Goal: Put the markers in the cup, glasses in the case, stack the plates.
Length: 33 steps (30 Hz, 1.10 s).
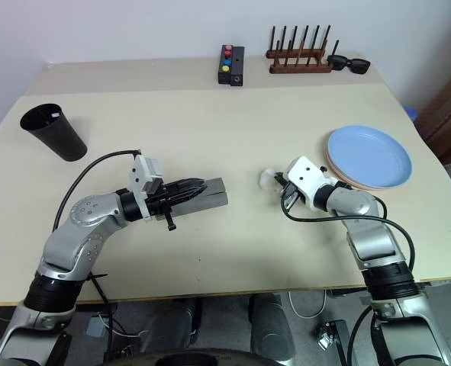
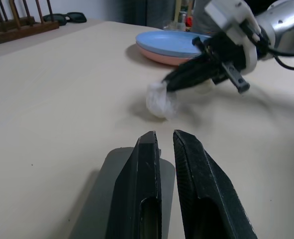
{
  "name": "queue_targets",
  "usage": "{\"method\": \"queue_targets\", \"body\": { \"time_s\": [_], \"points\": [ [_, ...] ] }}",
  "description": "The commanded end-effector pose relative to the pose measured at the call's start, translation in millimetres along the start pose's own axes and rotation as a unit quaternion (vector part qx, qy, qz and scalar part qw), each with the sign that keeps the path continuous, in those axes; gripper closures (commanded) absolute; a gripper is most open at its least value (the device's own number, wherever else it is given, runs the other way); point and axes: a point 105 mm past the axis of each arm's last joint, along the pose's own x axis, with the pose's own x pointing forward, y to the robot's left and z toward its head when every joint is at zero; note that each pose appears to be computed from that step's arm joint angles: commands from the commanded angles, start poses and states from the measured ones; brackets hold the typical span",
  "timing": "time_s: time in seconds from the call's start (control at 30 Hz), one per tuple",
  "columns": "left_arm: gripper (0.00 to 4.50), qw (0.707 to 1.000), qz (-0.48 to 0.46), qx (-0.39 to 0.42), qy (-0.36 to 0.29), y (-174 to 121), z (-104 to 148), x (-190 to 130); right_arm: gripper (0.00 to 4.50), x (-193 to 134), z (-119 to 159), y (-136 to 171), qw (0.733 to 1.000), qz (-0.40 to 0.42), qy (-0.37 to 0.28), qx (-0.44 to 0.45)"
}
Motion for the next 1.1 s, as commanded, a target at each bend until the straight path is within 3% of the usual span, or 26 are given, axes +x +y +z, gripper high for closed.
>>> {"method": "queue_targets", "body": {
  "time_s": [0.03, 0.3, 0.43, 0.57, 0.6, 0.8, 0.93, 1.1],
  "points": [
    [4.03, 1.000, -0.013, 0.016, -0.019, -2, 10, 7, 4.45, -30, 14, -75, 0.986, -0.157, 0.013, -0.057],
    [4.03, 0.999, -0.026, 0.018, -0.028, -2, 12, 17, 4.45, -75, -35, -123, 0.956, -0.249, 0.134, -0.079],
    [4.03, 0.999, -0.029, 0.016, -0.032, -3, 12, 18, 3.20, -79, -47, -121, 0.957, -0.244, 0.144, -0.058],
    [4.03, 0.999, -0.037, 0.010, -0.036, -5, 12, 20, 0.97, -82, -44, -122, 0.953, -0.257, 0.143, -0.071],
    [4.03, 0.998, -0.042, 0.008, -0.036, -6, 11, 22, 0.64, -84, -41, -120, 0.954, -0.257, 0.138, -0.073],
    [4.03, 0.996, -0.076, 0.006, -0.043, -12, 12, 36, 0.64, -100, -24, -97, 0.970, -0.226, 0.080, -0.038],
    [4.03, 0.994, -0.098, 0.001, -0.047, -16, 12, 41, 0.64, -102, -15, -49, 0.991, -0.124, 0.041, 0.023],
    [4.03, 0.991, -0.127, -0.003, -0.046, -22, 12, 41, 0.64, -97, -27, -4, 0.995, -0.051, 0.063, 0.063]
  ]
}}
